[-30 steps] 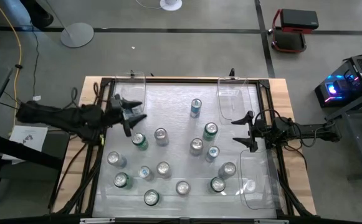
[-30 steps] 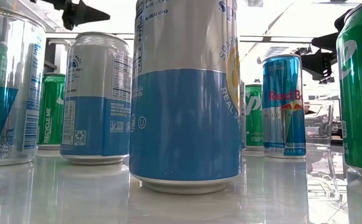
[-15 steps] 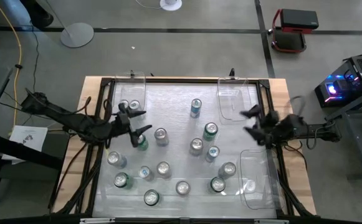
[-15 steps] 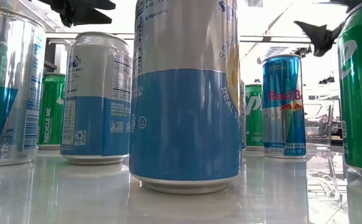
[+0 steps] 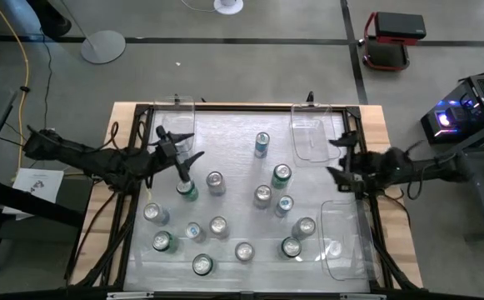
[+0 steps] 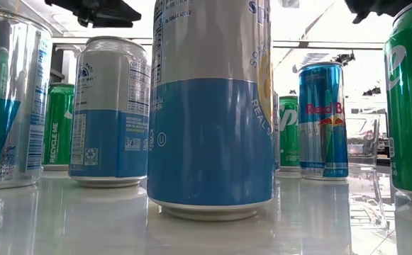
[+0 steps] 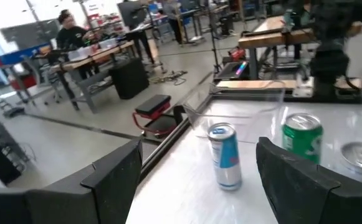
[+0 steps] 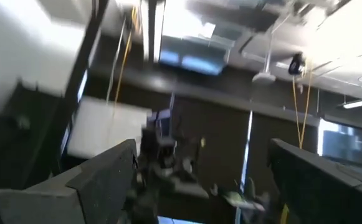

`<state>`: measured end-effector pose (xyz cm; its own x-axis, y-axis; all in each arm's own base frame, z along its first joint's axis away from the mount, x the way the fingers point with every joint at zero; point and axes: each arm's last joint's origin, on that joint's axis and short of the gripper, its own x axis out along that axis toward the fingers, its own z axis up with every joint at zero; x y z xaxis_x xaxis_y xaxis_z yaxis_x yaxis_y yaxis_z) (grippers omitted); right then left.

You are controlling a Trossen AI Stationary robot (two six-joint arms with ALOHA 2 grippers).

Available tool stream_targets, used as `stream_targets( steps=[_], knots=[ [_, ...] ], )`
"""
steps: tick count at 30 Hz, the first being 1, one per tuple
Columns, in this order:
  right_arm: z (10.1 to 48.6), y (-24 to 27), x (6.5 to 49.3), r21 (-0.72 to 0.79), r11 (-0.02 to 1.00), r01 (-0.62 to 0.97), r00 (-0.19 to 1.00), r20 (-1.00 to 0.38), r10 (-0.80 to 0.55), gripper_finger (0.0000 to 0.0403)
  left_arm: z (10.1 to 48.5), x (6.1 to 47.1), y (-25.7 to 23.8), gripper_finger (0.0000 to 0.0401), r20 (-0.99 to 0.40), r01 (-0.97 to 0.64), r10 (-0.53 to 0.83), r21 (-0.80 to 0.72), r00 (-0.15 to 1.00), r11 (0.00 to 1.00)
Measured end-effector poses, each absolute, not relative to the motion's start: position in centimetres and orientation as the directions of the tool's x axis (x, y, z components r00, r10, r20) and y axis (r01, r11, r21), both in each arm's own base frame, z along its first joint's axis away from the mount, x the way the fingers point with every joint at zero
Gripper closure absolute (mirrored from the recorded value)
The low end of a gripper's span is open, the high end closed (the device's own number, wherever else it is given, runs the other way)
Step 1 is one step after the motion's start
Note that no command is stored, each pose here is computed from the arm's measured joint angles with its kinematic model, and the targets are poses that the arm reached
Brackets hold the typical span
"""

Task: Sort soda cans
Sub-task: Put the blue soda can into the top left transparent bin

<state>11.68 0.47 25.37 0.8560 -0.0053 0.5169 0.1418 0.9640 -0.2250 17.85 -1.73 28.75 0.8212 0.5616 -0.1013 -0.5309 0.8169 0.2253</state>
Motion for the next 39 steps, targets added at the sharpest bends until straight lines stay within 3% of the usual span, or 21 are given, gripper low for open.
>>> stream_targets(
  steps=[9,13,16,20,23,33,39],
  knots=[
    [29.3,0.9,20.9,-0.400,0.910,0.107,0.967,0.254,-0.001,0.0053,28.3,18.3,-1.4,0.0112,-0.124,-0.576,0.577,0.045,0.807,0.816],
    [30.5,0.8,24.6,-0.513,0.858,0.027,0.996,-0.054,-0.064,0.0053,27.8,18.8,-1.8,0.0112,-0.145,-0.568,0.563,0.008,0.814,0.823],
    [31.5,-0.1,26.3,-0.565,0.825,-0.009,0.939,-0.289,-0.187,0.0053,27.4,19.2,-2.1,0.0112,-0.159,-0.565,0.559,0.015,0.813,0.825],
    [33.6,-3.1,27.9,-0.431,0.896,0.108,0.817,-0.474,-0.327,0.0053,26.9,19.6,-2.3,0.0112,-0.177,-0.568,0.564,0.029,0.807,0.822],
    [35.0,-5.8,28.3,-0.276,0.941,0.197,0.745,-0.582,-0.327,0.0053,26.6,19.9,-2.4,0.0112,-0.189,-0.573,0.568,0.035,0.801,0.819],
    [36.1,-11.4,30.4,-0.059,0.948,0.312,0.713,-0.645,-0.275,0.0053,25.7,20.8,-2.6,0.0112,-0.214,-0.581,0.573,0.031,0.791,0.813],
    [33.4,-13.1,31.5,-0.120,0.963,0.243,0.630,-0.735,-0.251,0.0053,25.2,21.2,-2.6,0.0112,-0.230,-0.585,0.575,0.027,0.785,0.810]
  ],
)
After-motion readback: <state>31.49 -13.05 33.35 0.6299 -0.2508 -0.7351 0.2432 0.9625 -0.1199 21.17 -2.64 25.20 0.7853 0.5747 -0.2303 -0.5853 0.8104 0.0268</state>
